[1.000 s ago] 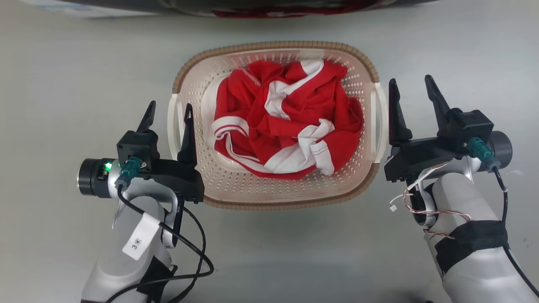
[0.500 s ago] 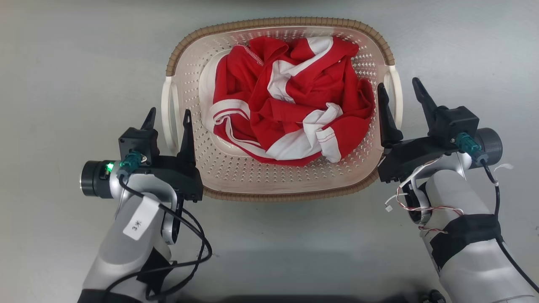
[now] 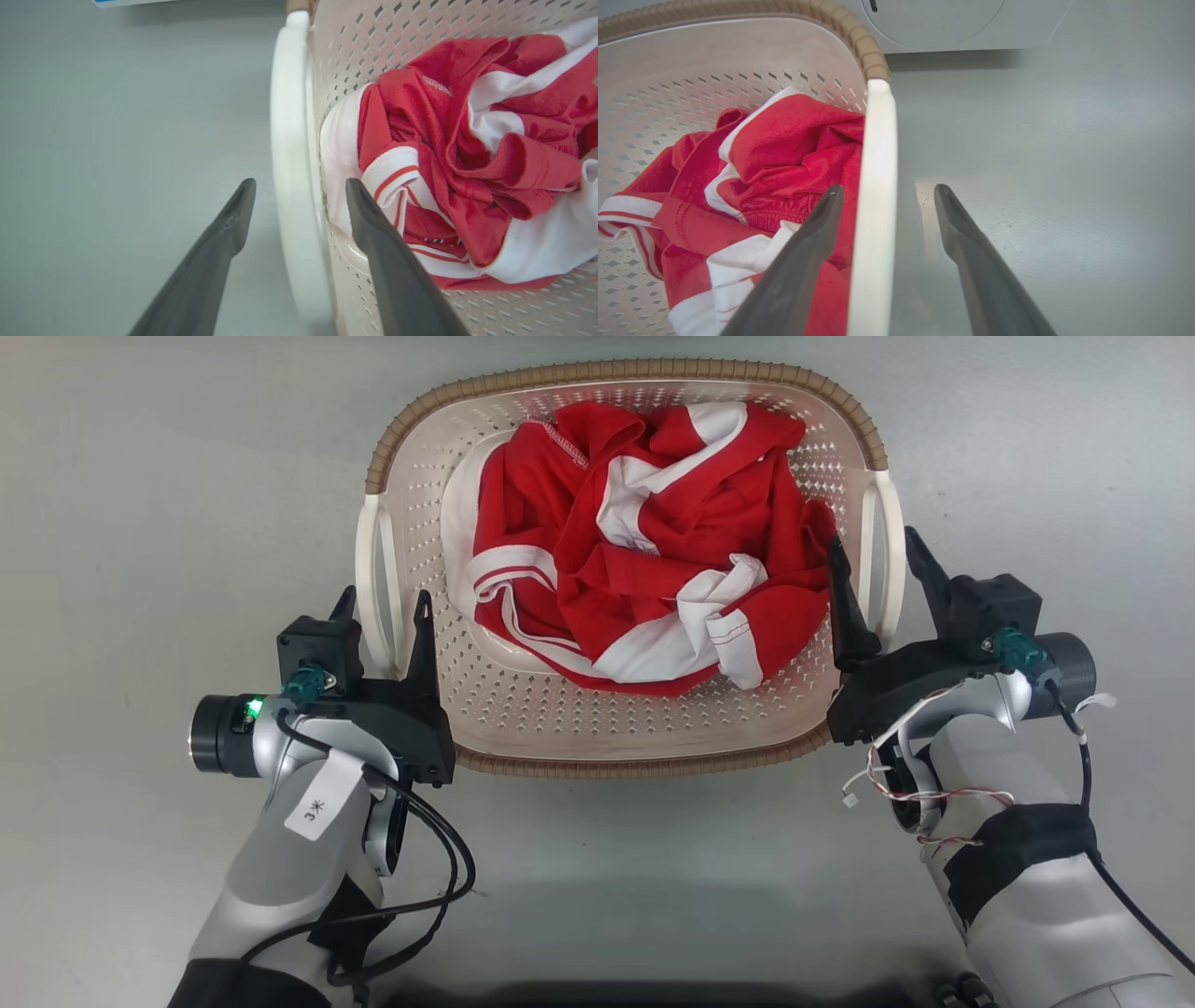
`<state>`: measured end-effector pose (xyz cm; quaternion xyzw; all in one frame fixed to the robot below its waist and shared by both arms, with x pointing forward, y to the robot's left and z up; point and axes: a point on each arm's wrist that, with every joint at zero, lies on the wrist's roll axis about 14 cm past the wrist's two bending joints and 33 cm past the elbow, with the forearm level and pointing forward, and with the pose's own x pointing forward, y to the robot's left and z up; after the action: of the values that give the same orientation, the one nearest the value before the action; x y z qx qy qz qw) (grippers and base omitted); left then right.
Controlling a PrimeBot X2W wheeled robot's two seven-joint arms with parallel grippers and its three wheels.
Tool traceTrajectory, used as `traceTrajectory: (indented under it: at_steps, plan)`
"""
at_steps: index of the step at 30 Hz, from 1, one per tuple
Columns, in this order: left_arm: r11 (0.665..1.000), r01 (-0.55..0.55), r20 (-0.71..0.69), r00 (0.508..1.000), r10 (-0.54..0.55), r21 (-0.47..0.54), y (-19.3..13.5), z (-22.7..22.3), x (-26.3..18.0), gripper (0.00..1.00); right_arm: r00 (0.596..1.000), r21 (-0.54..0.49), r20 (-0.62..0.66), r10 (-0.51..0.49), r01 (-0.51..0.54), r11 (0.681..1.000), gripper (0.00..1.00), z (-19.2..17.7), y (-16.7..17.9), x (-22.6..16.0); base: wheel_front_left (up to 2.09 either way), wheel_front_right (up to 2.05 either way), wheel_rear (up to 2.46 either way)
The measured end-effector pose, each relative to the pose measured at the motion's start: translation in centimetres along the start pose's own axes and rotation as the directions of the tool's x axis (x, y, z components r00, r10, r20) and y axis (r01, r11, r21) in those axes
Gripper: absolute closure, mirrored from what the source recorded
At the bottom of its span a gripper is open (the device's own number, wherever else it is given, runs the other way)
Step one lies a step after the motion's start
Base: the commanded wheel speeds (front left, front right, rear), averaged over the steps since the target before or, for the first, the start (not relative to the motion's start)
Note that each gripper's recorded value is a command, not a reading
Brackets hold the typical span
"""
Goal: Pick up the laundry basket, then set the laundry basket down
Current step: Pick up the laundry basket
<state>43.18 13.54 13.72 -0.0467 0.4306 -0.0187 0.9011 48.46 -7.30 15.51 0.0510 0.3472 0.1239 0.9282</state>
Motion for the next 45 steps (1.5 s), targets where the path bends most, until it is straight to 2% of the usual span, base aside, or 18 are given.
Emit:
traceTrajectory:
  at_steps: [18,21,22,23,24,26,27,28,45]
  plan:
    - [0.999,0.003,-0.037,0.999,-0.004,-0.046,-0.4,-0.6,0.7,0.0,0.999,0.024,-0.052,-0.006,0.007,1.0,0.0,-1.2,0.4,1.0,0.0,0.0,0.0]
    - [0.999,0.007,-0.034,0.999,-0.009,-0.04,-0.6,-0.3,0.9,0.04,0.998,0.027,-0.056,-0.008,0.009,1.0,0.05,-1.2,0.4,1.1,0.0,0.0,0.0]
    - [0.999,0.012,-0.029,1.0,-0.013,-0.036,-0.7,-0.1,1.0,0.24,0.998,0.025,-0.059,-0.008,0.009,1.0,0.16,-1.4,0.4,1.0,0.0,0.0,0.0]
    - [0.999,0.015,-0.026,1.0,-0.016,-0.038,-0.8,0.0,1.1,0.49,0.998,0.027,-0.062,-0.007,0.009,1.0,0.27,-1.4,0.5,1.0,0.0,0.0,0.0]
    - [0.999,0.015,-0.028,0.999,-0.016,-0.041,-0.8,0.0,1.1,0.62,0.998,0.03,-0.064,-0.007,0.008,1.0,0.53,-1.5,0.5,1.0,0.0,0.0,0.0]
    - [0.999,0.013,-0.035,0.999,-0.015,-0.05,-0.8,-0.2,1.1,1.0,0.998,0.03,-0.07,-0.005,0.007,1.0,0.74,-1.6,0.5,1.0,0.0,0.0,0.0]
    - [0.999,0.013,-0.038,0.999,-0.015,-0.051,-0.8,-0.3,1.0,1.0,0.997,0.033,-0.072,-0.004,0.006,0.999,0.91,-1.6,0.7,1.0,0.0,0.0,0.0]
    - [0.999,0.016,-0.04,0.999,-0.018,-0.052,-1.0,-0.3,1.0,1.0,0.997,0.038,-0.073,-0.005,0.008,0.999,1.0,-1.6,0.6,1.0,0.0,0.0,0.0]
    - [0.998,0.023,-0.049,0.998,-0.026,-0.066,-1.5,0.1,0.3,1.0,0.996,0.05,-0.085,-0.023,0.028,0.998,1.0,-1.1,0.6,0.4,0.0,0.0,0.0]
